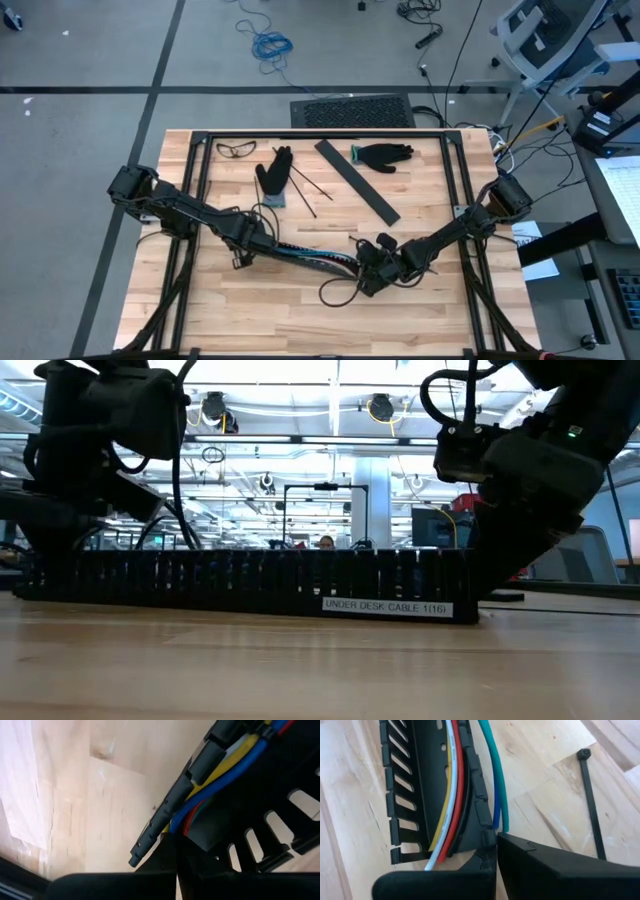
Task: Ziptie cables
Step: Put the ziptied cables in the black cable duct
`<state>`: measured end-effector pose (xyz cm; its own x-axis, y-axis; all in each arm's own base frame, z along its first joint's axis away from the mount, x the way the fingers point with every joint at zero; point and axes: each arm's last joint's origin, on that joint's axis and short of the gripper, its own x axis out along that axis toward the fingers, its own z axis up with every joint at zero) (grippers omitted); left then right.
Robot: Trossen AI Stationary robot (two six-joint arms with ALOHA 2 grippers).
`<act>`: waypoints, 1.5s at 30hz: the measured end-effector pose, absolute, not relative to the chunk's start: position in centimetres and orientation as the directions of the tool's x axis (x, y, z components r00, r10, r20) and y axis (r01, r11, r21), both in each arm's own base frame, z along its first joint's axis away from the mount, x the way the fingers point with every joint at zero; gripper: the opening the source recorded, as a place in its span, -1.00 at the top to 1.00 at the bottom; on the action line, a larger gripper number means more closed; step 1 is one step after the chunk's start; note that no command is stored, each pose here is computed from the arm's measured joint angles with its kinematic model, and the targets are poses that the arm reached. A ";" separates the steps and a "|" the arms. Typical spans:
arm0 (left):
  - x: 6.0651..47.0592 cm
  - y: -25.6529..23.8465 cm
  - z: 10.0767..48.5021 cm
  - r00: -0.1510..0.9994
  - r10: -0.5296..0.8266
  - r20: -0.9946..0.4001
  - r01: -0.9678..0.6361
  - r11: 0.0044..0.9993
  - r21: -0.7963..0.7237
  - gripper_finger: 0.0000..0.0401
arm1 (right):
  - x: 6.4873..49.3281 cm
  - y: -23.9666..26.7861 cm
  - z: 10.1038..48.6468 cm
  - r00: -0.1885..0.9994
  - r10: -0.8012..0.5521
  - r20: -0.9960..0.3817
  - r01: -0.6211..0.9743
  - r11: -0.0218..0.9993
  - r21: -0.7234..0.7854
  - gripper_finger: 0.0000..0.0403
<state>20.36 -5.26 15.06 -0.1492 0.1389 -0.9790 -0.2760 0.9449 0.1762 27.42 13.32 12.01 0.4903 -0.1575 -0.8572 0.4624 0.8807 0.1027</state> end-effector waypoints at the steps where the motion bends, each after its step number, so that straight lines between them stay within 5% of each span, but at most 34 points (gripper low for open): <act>1: 20.4 -5.3 15.1 -0.144 0.138 -0.980 -0.273 0.946 0.173 1.00 | 27.4 13.3 12.0 0.489 -0.156 -0.858 0.461 0.881 0.103 1.00; 29: 21.2 -5.5 15.1 -0.056 0.125 -0.991 -0.288 0.948 0.136 0.87 | 27.4 13.4 12.0 0.493 -0.160 -0.855 0.439 0.894 0.086 0.95; 45: 22.4 -6.4 16.5 -0.030 -0.025 -0.999 -0.284 0.959 -0.015 0.08 | 26.9 14.1 12.9 0.490 -0.059 -0.870 0.325 0.938 0.120 0.23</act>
<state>22.42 -6.39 16.47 -0.0300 -0.0248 -0.9992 -0.2836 0.9588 -0.0153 26.89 14.12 12.88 0.4901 -0.0587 -0.8697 0.3252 0.9380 0.1199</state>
